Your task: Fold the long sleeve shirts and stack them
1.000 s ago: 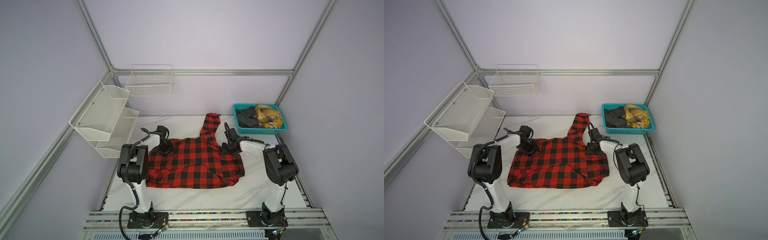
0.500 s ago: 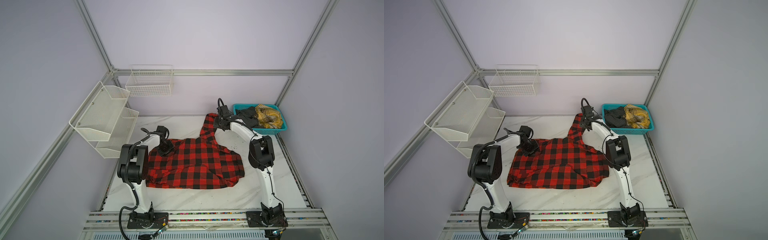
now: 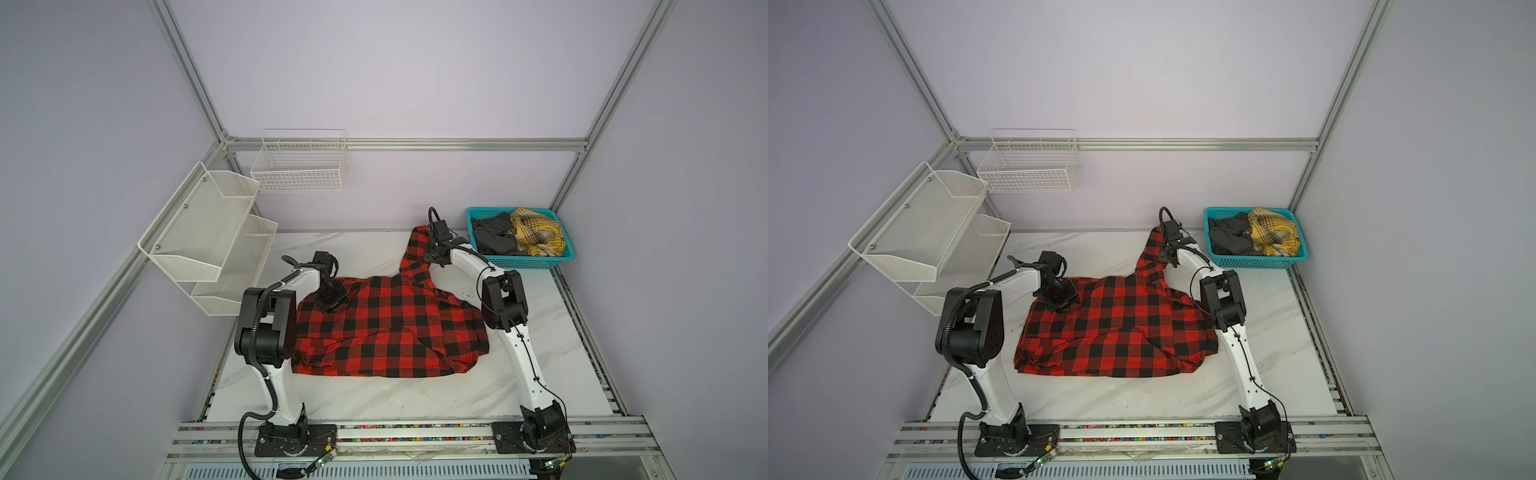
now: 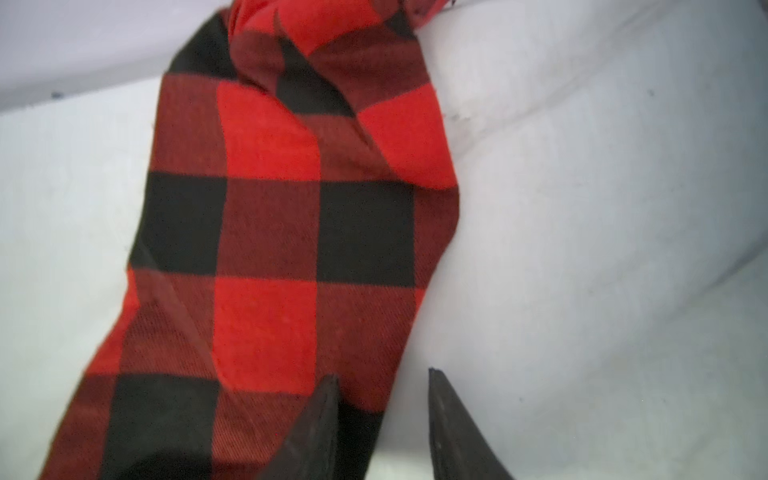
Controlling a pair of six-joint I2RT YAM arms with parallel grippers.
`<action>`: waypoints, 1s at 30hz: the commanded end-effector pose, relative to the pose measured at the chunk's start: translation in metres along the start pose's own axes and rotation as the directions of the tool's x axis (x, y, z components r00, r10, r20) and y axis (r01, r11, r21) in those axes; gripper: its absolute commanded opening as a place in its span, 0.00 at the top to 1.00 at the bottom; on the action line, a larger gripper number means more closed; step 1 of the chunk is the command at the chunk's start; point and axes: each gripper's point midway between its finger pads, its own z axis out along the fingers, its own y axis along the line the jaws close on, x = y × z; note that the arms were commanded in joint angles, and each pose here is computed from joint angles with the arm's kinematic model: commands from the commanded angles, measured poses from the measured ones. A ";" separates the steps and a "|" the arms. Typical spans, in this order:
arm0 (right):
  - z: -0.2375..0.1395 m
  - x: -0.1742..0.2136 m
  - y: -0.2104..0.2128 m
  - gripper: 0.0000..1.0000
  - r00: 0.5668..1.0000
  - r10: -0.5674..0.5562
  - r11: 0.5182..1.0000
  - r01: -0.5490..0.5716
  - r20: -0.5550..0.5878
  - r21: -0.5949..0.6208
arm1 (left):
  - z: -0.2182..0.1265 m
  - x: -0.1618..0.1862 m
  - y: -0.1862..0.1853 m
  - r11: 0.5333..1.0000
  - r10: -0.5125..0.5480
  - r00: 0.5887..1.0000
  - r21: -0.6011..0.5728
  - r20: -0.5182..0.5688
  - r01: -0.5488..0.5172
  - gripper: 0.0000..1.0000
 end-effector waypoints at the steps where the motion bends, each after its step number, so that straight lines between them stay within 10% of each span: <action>1: 0.035 0.053 -0.024 0.91 0.988 -0.066 0.987 0.086 -0.140 0.135 | -0.008 0.003 -0.005 0.999 0.037 0.999 0.012 -0.002 -0.037 0.58; 16: -0.101 -0.142 -0.007 1.00 0.927 -0.003 0.998 -0.022 0.375 0.061 | -0.001 0.005 -0.007 0.999 -0.004 1.000 0.042 0.002 0.004 0.58; 19: -0.111 -0.146 0.006 0.87 0.925 0.010 1.000 -0.010 0.380 -0.002 | 0.000 0.008 -0.003 0.999 -0.005 1.000 0.032 0.005 0.005 0.58; 23: -0.129 -0.143 0.024 0.45 0.932 0.012 0.997 0.019 0.362 -0.081 | 0.003 0.014 0.001 0.999 -0.022 1.000 0.036 0.000 0.022 0.58; 30: -0.134 -0.077 0.013 0.54 0.989 -0.007 0.994 0.023 0.146 -0.106 | 0.003 0.010 -0.007 0.998 -0.026 1.000 0.064 0.004 0.025 0.58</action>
